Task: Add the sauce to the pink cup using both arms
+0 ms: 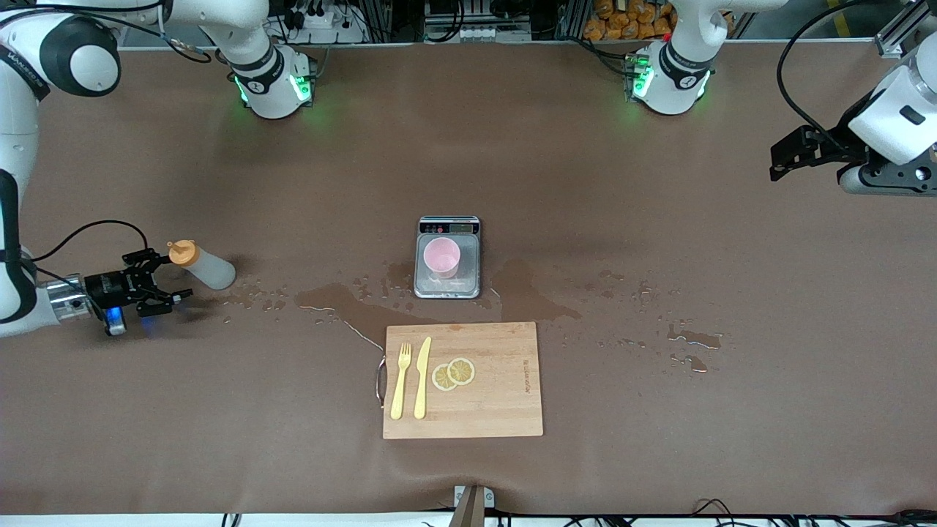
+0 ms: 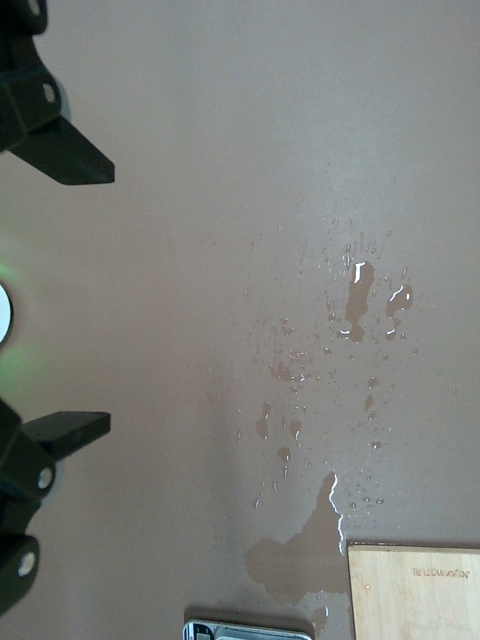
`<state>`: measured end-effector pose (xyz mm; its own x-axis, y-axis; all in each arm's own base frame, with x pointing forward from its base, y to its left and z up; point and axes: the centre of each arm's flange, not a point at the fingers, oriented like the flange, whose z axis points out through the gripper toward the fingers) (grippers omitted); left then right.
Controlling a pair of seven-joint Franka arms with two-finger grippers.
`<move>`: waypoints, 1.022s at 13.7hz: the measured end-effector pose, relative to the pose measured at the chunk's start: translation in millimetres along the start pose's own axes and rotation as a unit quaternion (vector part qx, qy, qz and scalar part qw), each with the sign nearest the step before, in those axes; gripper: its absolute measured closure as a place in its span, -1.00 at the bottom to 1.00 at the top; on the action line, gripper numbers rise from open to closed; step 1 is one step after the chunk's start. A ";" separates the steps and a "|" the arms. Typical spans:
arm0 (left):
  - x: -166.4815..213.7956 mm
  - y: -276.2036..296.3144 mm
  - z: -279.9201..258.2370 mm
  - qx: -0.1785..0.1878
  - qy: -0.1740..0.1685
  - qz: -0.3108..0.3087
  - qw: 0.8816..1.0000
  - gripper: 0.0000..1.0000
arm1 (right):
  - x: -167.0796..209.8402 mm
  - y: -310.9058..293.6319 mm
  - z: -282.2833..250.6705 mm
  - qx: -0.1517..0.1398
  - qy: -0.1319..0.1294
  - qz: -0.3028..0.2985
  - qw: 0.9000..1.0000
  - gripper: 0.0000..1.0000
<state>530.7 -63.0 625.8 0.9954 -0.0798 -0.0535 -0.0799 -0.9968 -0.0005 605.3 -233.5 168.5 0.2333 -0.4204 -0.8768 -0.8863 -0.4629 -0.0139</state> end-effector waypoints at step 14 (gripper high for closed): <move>0.9 -0.5 -1.3 0.000 0.004 -0.001 1.000 -1.00 | -206.2 -108.4 -28.7 -0.125 0.142 -0.073 0.979 -1.00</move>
<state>531.6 -62.6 627.0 0.9959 -0.0788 -0.0445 -0.0789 -0.9969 -0.0001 664.8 -118.9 364.5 0.4845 -0.5188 -0.7043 -0.7173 -0.6965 0.0197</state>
